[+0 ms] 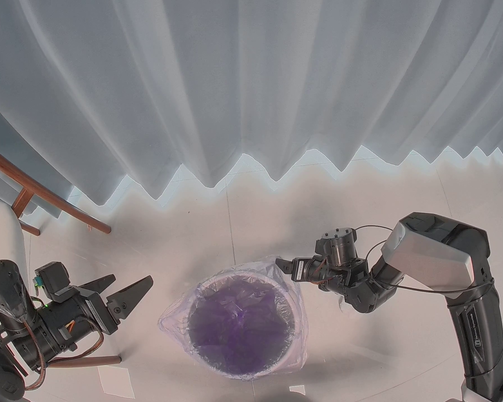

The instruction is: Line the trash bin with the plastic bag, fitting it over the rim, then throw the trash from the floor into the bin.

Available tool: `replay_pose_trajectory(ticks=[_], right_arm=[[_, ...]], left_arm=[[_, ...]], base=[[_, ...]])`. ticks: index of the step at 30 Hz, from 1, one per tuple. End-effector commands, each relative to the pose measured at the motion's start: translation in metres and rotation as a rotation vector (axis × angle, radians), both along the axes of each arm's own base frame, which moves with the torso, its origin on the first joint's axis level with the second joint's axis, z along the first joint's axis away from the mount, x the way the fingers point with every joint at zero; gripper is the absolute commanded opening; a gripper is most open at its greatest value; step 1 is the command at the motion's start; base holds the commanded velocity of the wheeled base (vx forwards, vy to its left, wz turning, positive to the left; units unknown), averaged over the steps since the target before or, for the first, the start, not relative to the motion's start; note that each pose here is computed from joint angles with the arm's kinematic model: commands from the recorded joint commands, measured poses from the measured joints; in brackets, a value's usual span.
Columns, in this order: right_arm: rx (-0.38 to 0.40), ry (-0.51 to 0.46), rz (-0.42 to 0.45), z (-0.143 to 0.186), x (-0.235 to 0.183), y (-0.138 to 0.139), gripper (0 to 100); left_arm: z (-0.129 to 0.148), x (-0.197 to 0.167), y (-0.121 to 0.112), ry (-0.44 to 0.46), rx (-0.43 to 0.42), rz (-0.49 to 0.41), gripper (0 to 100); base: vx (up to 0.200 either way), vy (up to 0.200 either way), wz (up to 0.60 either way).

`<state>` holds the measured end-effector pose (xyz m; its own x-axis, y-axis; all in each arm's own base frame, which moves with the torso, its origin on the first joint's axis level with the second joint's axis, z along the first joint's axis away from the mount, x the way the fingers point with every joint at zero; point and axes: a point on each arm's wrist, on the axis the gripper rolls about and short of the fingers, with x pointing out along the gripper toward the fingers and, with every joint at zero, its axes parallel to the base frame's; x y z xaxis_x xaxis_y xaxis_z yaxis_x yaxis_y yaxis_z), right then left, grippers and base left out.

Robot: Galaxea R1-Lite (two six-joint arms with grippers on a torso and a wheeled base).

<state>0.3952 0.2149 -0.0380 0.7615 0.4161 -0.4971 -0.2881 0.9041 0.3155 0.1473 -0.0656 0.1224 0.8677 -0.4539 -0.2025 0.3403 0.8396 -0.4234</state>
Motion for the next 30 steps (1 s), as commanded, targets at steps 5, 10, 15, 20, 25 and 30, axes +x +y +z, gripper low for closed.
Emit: replay_pose_trajectory(ticks=[5, 10, 15, 20, 25, 30], right_arm=[[0.174, 0.017, -0.020, 0.057, -0.033, 0.014, 100], [0.291, 0.077, -0.072, 0.080, -0.053, 0.006, 100], [0.398, 0.069, -0.180, 0.105, -0.042, -0.022, 100], [0.409, 0.023, -0.305, 0.131, -0.014, -0.062, 100], [0.312, 0.137, -0.446, 0.153, 0.007, -0.105, 100], [0.173, 0.216, -0.511, 0.139, 0.013, -0.148, 100]], left_arm=[[-0.002, -0.001, 0.001, 0.012, -0.003, 0.002, 100], [-0.003, -0.002, 0.003, 0.029, -0.024, -0.001, 100], [-0.006, -0.007, 0.009, 0.040, -0.024, 0.012, 100], [-0.006, -0.012, 0.013, 0.036, -0.029, 0.006, 100], [-0.005, -0.012, 0.013, 0.034, -0.030, 0.005, 100], [-0.005, -0.011, 0.021, 0.043, -0.054, 0.002, 100]], base=[[0.000, 0.000, 0.00], [0.000, 0.000, 0.00], [0.000, 0.000, 0.00], [0.000, 0.000, 0.00], [0.000, 0.000, 0.00], [-0.120, 0.000, 0.00]])
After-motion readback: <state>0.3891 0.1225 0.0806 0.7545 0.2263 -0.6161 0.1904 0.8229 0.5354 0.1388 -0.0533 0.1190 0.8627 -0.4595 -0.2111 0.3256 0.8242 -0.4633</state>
